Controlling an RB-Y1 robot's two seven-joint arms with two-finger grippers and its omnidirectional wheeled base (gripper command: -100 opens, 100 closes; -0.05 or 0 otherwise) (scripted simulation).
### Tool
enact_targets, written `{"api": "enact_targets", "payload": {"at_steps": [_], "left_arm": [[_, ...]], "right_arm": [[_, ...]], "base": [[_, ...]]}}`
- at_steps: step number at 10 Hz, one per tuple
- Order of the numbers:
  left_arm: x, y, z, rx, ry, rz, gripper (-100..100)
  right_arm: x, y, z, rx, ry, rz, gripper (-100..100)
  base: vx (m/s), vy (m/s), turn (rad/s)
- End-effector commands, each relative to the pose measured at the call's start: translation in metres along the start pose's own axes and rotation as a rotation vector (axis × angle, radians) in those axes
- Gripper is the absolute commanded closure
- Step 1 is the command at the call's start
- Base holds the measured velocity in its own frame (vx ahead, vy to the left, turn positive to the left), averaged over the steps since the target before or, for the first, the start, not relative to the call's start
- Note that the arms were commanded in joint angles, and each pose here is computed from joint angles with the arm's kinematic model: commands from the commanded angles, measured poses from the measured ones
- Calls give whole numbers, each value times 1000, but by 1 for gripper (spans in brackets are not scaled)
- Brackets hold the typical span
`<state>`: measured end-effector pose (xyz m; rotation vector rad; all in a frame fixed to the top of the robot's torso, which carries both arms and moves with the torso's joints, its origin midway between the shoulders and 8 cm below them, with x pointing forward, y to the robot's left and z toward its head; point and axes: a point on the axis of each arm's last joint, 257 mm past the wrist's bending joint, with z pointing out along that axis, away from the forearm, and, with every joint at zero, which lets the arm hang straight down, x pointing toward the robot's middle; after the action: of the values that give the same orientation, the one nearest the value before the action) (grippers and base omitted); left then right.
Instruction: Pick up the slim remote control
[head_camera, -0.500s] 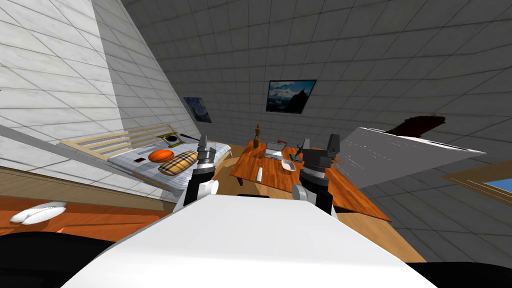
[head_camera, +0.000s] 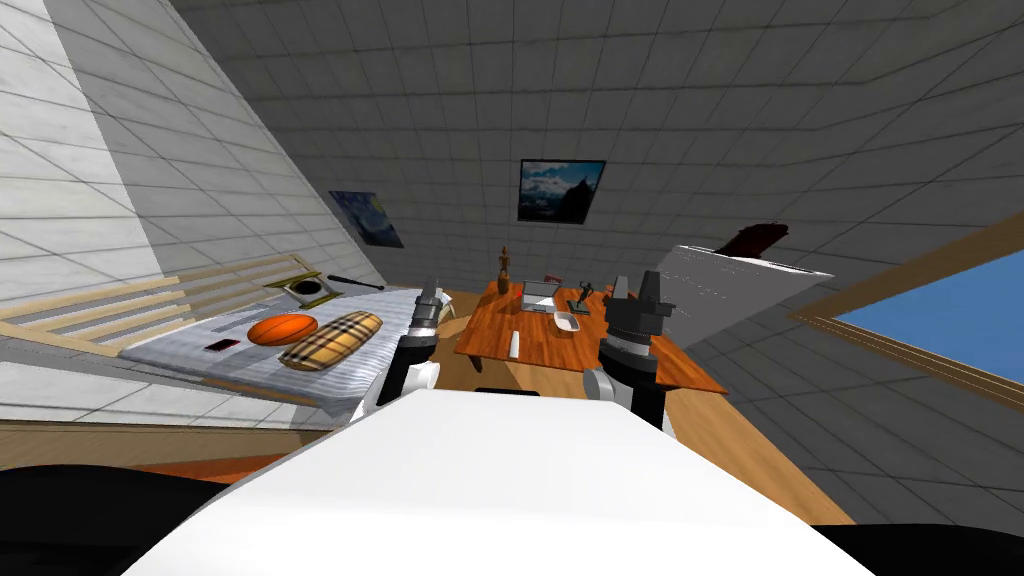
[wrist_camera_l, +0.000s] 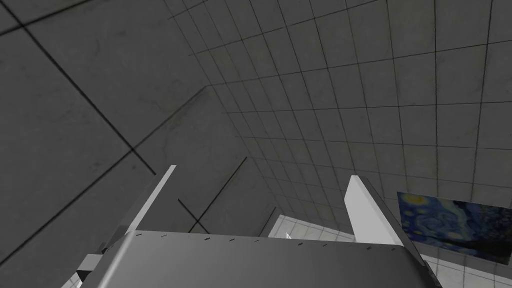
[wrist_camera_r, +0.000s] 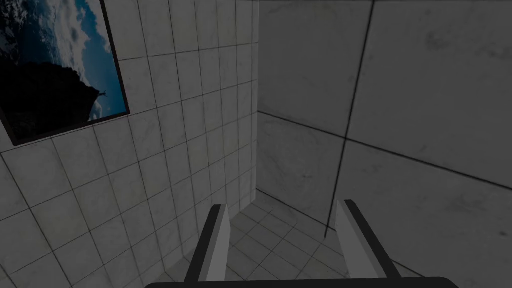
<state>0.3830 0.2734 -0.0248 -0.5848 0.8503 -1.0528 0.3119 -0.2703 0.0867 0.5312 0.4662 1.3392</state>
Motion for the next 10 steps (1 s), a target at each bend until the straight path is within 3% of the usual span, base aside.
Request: {"api": "enact_targets", "payload": {"at_steps": [1,2,3,5,6,8,9,10], "left_arm": [[20,10,-1,-4,67,63,-100],[34,14,-2,-1,111,106,-100],[35,17,-3,-6,114,108,-100],[65,35,-10,-6,217,207,-100],[66,35,-10,-4,220,214,-100],[96,58,-21,-2,333,316,-100],[99,59,-22,2,343,337,-100],[114,73,-30,3,403,387,-100]], "right_arm": [[0,0,0,0,0,0,0],[0,0,0,0,0,0,0],[0,0,0,0,0,0,0],[0,0,0,0,0,0,0],[0,0,0,0,0,0,0],[0,0,0,0,0,0,0],[0,0,0,0,0,0,0],[0,0,0,0,0,0,0]], "base": [[-69,69,-315],[-65,71,-328],[-41,56,-134],[-34,52,-337],[-44,56,-166],[-41,55,-341],[-35,65,-204],[-31,43,-385]]}}
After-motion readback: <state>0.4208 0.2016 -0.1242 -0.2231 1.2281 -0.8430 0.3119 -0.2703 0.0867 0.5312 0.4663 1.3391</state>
